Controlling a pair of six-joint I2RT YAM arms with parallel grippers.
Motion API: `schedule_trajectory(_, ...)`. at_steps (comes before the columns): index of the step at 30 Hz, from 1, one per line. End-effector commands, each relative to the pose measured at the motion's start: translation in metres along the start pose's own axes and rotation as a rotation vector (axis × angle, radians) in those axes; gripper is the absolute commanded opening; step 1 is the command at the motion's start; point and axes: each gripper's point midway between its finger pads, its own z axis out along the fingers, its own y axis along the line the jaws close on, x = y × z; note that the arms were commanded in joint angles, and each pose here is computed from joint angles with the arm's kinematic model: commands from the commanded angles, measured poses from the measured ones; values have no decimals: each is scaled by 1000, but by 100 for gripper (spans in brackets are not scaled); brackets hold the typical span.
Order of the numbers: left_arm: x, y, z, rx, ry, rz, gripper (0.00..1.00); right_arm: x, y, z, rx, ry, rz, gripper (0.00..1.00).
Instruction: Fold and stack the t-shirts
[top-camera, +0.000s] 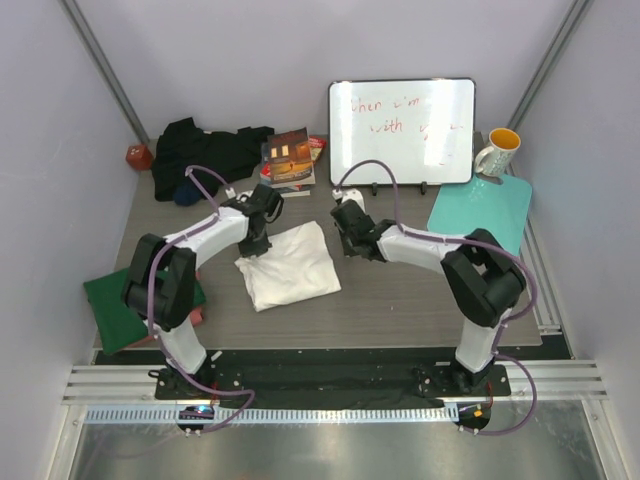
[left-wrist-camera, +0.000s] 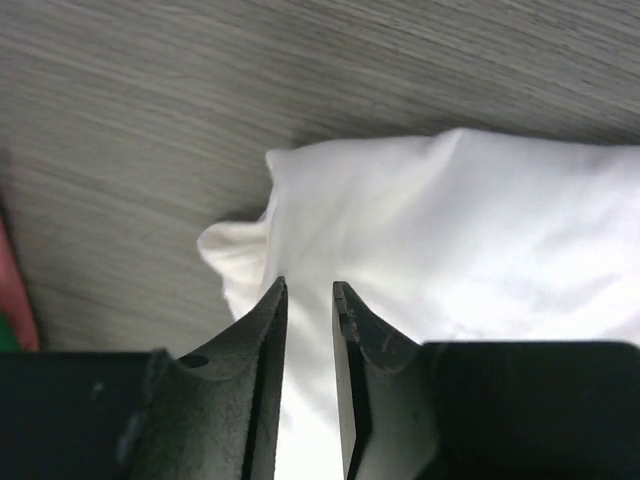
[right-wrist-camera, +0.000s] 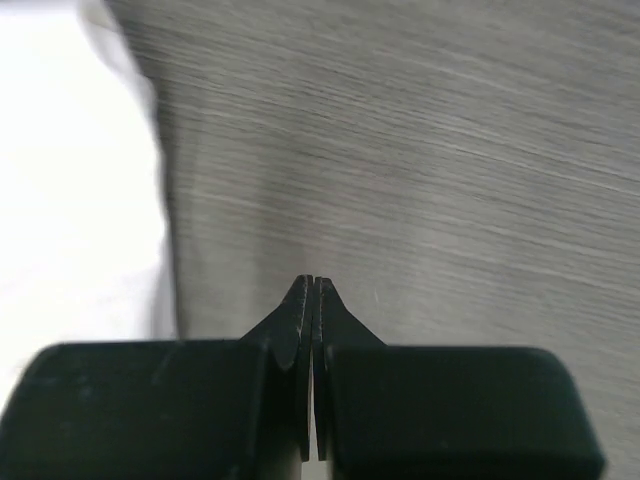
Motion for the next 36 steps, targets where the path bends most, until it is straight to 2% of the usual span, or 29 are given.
schedule_trajectory(1,-22,9,-51,64,-75,-55,28,-68,9,-77,-143,-182,82,1)
schedule_trajectory(4,-30,3,-78,141,-83,-61,30,-79,19,-98,-208,-199,80,3)
schedule_trajectory(5,-29,3,-83,152,-79,-59,33,-77,21,-98,-218,-185,63,15)
schedule_trajectory(6,-25,5,-85,157,-66,-57,33,-72,24,-93,-225,-167,53,22)
schedule_trajectory(10,5,18,-80,158,-19,-68,44,-51,29,-79,-241,-105,41,34)
schedule_trajectory(12,12,22,-83,185,-29,-92,47,-47,37,-76,-286,-102,49,52)
schedule_trajectory(13,27,27,-76,180,-3,-100,49,-36,37,-73,-302,-85,45,55)
schedule_trajectory(16,42,26,-76,241,12,-148,57,-26,43,-69,-353,-75,61,55)
schedule_trajectory(18,48,23,-78,276,18,-174,58,-22,48,-67,-398,-61,74,55)
schedule_trajectory(27,66,30,-63,246,48,-229,62,-8,46,-56,-450,-39,118,56)
schedule_trajectory(28,69,31,-58,233,57,-231,68,-7,46,-55,-458,-35,121,56)
schedule_trajectory(36,85,33,-27,209,102,-272,68,-2,50,-52,-475,-19,116,56)
